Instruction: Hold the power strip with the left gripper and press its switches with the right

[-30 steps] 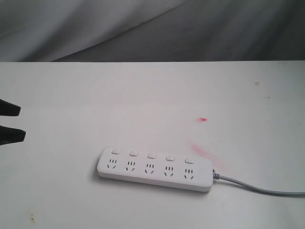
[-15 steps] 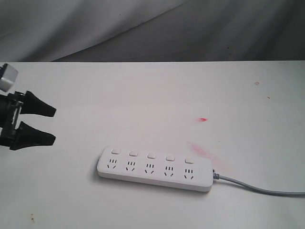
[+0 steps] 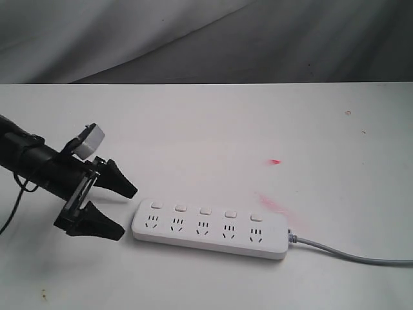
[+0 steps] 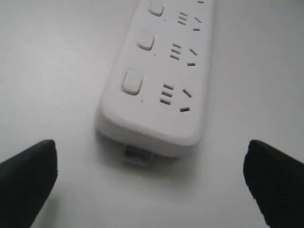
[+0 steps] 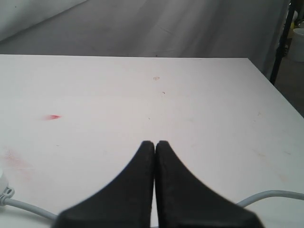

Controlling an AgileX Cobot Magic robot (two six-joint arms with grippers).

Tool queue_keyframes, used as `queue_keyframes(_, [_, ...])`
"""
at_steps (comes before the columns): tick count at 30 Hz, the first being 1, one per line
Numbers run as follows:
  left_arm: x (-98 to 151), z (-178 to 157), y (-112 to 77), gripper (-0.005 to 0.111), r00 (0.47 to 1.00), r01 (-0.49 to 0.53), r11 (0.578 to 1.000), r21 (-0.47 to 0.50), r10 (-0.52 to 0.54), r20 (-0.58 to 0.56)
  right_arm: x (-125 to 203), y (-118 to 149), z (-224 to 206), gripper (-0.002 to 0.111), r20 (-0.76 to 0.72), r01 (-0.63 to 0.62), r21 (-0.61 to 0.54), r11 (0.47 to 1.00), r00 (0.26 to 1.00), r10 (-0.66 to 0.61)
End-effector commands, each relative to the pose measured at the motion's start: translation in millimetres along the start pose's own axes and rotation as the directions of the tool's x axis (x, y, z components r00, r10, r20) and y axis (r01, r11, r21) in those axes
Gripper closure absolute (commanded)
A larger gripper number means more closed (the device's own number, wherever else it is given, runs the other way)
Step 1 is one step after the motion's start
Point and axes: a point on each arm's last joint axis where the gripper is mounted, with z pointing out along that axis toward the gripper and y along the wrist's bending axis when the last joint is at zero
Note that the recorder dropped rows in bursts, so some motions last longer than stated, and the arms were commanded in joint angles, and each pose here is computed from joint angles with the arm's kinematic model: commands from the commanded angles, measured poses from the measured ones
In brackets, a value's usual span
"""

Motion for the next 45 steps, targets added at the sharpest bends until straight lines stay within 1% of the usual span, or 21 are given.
queue_keyframes(1, [-9.7,22.0,-4.8,0.003,0.998,-0.049,0.996,0.075,0.052,-0.034,1.1,-0.3,0.2,0.108,0.0,-0.003,0.006,1.0,1.0,0.003])
queue_keyframes(3, [-12.7,27.7,-5.7,0.003,0.997,-0.06,0.995,0.081,0.064,-0.045,1.1,-0.3,0.2,0.108,0.0,-0.003,0.006,1.0,1.0,0.003])
queue_keyframes(4, [-9.8,29.7,-2.6,0.003,0.996,-0.058,0.997,0.056,0.061,-0.063,1.1,-0.3,0.2,0.108,0.0,-0.003,0.006,1.0,1.0,0.003])
queue_keyframes(8, [0.1,35.0,3.9,0.003,0.994,-0.042,0.999,0.021,0.043,-0.097,1.1,-0.3,0.2,0.108,0.0,-0.003,0.006,1.0,1.0,0.003])
queue_keyframes(12, [4.5,37.2,8.1,0.003,0.993,-0.033,0.999,-0.011,0.032,-0.113,1.1,-0.3,0.2,0.108,0.0,-0.003,0.006,1.0,1.0,0.003])
queue_keyframes(19, [10.8,55.9,9.6,0.004,0.975,-0.074,0.997,-0.002,0.072,-0.21,1.1,-0.3,0.2,0.108,0.0,-0.003,0.006,1.0,1.0,0.003])
queue_keyframes(22, [10.7,57.6,9.1,0.004,0.974,-0.076,0.997,0.004,0.075,-0.213,1.1,-0.3,0.2,0.108,0.0,-0.003,0.006,1.0,1.0,0.003])
queue_keyframes(27, [12.6,57.1,10.9,0.005,0.969,-0.087,0.996,-0.012,0.082,-0.235,1.1,-0.3,0.2,0.108,0.0,-0.003,0.006,1.0,1.0,0.003])
queue_keyframes(29, [13.5,56.8,10.5,0.011,0.965,-0.093,0.996,-0.004,0.089,-0.245,1.1,-0.2,0.2,0.108,0.001,-0.005,0.005,1.0,1.0,0.005])
queue_keyframes(31, [14.5,56.6,10.0,0.022,0.962,-0.1,0.995,0.004,0.098,-0.256,1.1,-0.2,0.2,0.108,0.001,-0.005,0.005,1.0,1.0,0.005])
queue_keyframes(32, [15.3,56.4,9.2,0.031,0.959,-0.106,0.994,0.015,0.106,-0.263,1.1,-0.2,0.2,0.108,0.001,-0.005,0.005,1.0,1.0,0.005])
queue_keyframes(34, [17.0,55.5,8.3,0.043,0.954,-0.114,0.993,0.031,0.118,-0.276,1.1,-0.2,0.2,0.108,0.001,-0.005,0.005,1.0,1.0,0.005])
queue_keyframes(35, [18.1,55.5,7.4,0.05,0.951,-0.116,0.992,0.04,0.123,-0.283,1.1,-0.2,0.2,0.108,0.001,-0.005,0.005,1.0,1.0,0.005])
queue_keyframes(38, [19.3,55.3,7.0,0.063,0.947,-0.121,0.991,0.048,0.13,-0.292,1.1,-0.2,0.2,0.108,0.001,-0.005,0.005,1.0,1.0,0.005])
queue_keyframes(40, [19.6,55.3,6.8,0.065,0.946,-0.123,0.991,0.051,0.133,-0.295,1.1,-0.2,0.2,0.108,0.001,-0.005,0.005,1.0,1.0,0.005])
queue_keyframes(45, [21.0,54.8,6.4,0.064,0.94,-0.132,0.989,0.061,0.144,-0.309,1.1,-0.2,0.2,0.108,0.001,-0.005,0.005,1.0,1.0,0.005])
